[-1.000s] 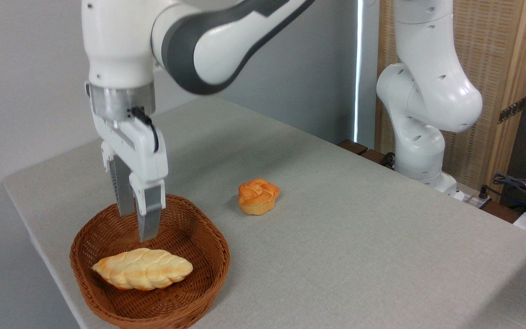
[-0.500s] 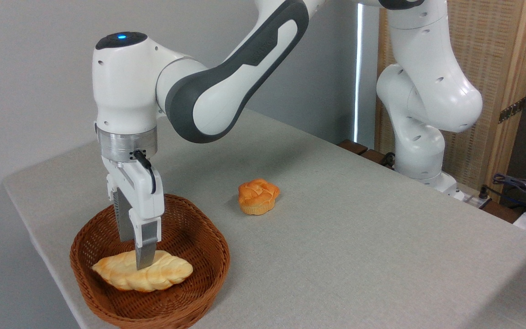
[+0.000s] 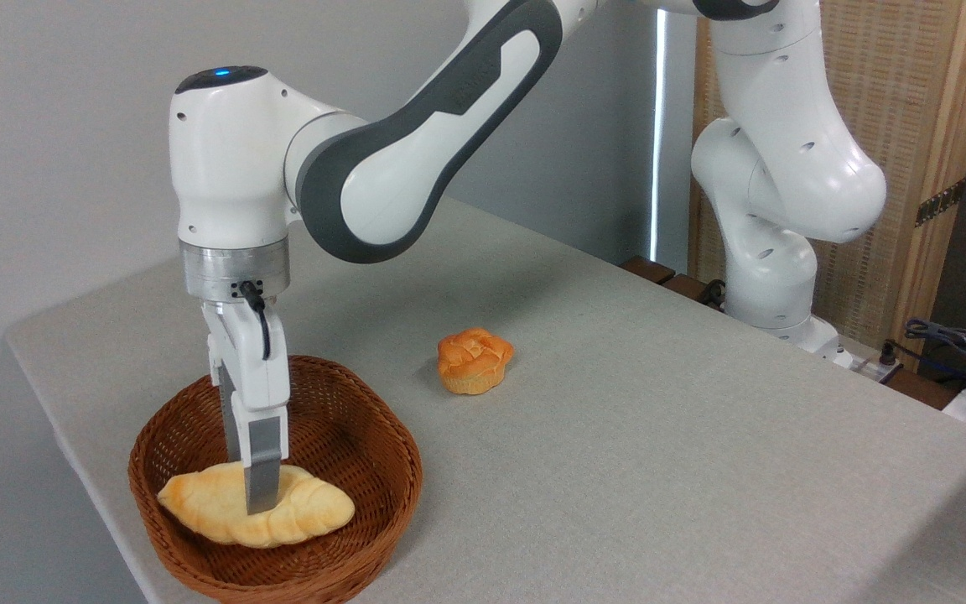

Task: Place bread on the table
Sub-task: 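Close the gripper on the braided loaf inside the basket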

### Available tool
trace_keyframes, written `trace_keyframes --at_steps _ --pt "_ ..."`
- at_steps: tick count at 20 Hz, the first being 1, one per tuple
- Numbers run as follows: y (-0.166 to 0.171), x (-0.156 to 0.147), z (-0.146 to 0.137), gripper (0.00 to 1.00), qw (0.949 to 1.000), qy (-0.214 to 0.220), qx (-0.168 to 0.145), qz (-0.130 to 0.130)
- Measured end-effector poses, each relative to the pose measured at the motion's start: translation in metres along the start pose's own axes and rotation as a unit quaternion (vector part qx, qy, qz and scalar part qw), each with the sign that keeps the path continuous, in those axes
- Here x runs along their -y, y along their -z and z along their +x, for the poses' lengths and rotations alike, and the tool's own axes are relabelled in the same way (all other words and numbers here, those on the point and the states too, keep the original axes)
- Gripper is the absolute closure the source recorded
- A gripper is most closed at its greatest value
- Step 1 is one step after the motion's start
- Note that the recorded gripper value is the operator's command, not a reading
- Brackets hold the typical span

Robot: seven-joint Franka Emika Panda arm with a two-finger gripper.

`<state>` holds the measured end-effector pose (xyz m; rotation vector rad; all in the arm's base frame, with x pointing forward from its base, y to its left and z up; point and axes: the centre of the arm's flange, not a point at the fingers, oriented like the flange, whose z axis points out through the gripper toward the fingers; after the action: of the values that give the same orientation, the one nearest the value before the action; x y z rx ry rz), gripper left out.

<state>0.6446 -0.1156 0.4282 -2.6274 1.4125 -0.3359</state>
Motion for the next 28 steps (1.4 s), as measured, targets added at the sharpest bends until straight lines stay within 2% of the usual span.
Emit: trace_keyframes --at_steps 1,2,4,7,15,28 --pt "-0.0016 0.0002 0.0001 0.61 1.0000 -0.007 0.000 0.001" --pt "-0.0032 0.0003 -0.0001 0.67 0.9998 -0.019 0.000 0.000" --pt "-0.0048 0.0006 -0.0012 0.75 0.9992 -0.041 0.001 -0.001" --pt "-0.0057 0.0013 -0.0030 0.76 0.9986 -0.053 0.002 -0.001" --pt "-0.0059 0.0023 -0.0041 0.82 0.9986 -0.052 0.003 -0.001" --pt "-0.0056 0.0046 -0.0065 0.82 0.9988 -0.050 0.003 0.000"
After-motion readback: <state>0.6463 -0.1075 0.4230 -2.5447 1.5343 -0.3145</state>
